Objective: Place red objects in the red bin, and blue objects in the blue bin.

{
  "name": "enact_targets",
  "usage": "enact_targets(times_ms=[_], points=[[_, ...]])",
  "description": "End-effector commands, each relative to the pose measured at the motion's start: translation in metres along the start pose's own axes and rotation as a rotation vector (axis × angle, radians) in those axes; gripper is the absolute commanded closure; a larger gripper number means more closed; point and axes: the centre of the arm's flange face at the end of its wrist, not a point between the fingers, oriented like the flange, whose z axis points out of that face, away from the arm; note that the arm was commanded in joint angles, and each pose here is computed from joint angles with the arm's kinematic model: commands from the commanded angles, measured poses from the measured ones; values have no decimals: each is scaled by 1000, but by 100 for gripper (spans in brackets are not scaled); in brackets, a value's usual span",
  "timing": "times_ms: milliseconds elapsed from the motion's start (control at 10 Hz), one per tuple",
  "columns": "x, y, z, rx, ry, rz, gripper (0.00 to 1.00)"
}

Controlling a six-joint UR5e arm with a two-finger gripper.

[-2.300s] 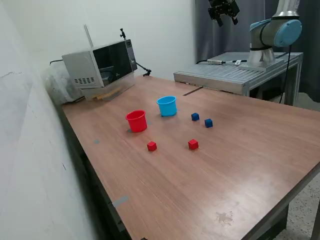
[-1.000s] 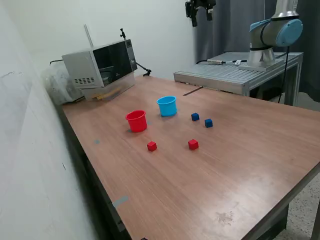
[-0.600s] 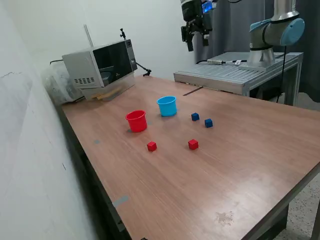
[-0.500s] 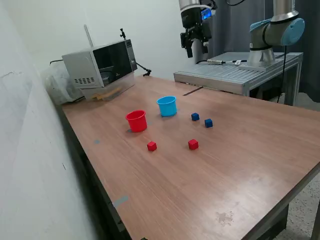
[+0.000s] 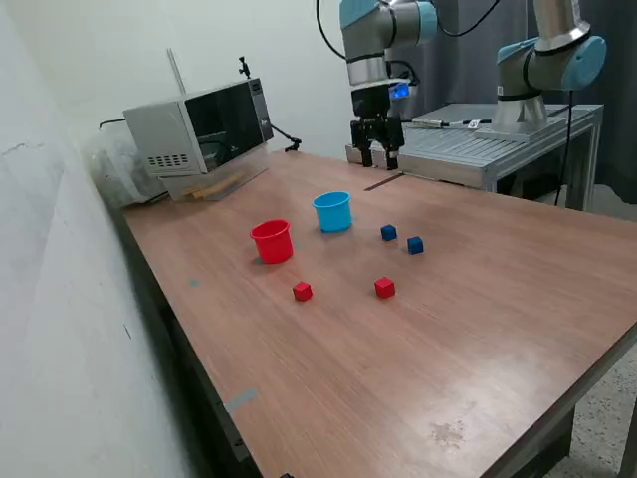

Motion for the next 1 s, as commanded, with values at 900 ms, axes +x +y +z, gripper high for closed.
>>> enact_targets(times_ms=[900], points=[[9, -1, 130, 135, -69, 8, 0]])
